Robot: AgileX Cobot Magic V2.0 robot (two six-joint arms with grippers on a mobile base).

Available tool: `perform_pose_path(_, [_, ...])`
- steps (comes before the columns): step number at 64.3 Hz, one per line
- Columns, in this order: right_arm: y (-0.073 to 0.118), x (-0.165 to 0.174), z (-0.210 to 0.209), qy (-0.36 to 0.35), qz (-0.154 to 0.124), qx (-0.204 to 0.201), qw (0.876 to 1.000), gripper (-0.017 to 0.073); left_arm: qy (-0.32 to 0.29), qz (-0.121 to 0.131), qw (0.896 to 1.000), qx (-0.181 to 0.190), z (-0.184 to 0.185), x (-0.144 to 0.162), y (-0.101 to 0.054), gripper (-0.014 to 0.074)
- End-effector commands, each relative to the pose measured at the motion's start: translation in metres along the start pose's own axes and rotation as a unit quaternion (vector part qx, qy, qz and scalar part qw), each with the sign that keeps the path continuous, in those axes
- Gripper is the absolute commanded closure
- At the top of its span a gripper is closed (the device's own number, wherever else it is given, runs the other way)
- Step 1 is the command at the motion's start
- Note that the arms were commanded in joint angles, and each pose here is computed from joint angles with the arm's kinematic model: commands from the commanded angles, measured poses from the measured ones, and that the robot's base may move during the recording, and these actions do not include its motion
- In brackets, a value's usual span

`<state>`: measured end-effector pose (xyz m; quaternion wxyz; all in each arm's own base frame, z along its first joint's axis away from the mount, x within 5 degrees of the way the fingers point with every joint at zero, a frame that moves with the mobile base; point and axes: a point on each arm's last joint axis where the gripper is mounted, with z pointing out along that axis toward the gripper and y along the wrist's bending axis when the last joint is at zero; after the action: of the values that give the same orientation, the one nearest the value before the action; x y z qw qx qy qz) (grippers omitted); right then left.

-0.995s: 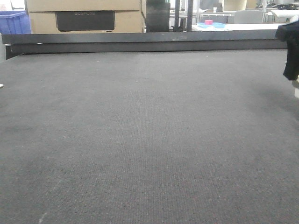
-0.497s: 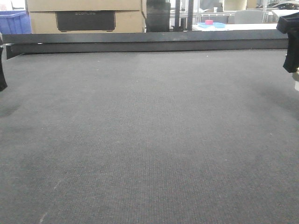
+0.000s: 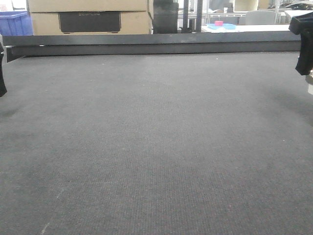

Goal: Place valve from conveyor to right shelf box
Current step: 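Close the left gripper around the white end of the other valve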

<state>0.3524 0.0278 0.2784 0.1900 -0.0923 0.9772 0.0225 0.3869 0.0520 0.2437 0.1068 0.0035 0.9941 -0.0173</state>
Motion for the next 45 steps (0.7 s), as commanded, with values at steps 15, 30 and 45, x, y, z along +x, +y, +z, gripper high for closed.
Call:
perform_pose_path(15, [-0.001,-0.005,-0.011,-0.031,-0.008,0.010,0.999,0.0713,0.006,-0.002,1.000,0.007,-0.003,0.000,-0.003,0.0216])
perform_pose_path(30, [-0.001,-0.005,-0.011,-0.032,-0.008,0.010,0.999,0.0713,-0.008,-0.003,1.000,0.005,-0.003,-0.002,-0.002,0.0703])
perform_pose_path(45, [0.000,-0.004,-0.027,-0.053,-0.009,0.013,0.998,0.0713,-0.019,-0.002,1.000,0.007,-0.020,0.001,-0.005,0.0705])
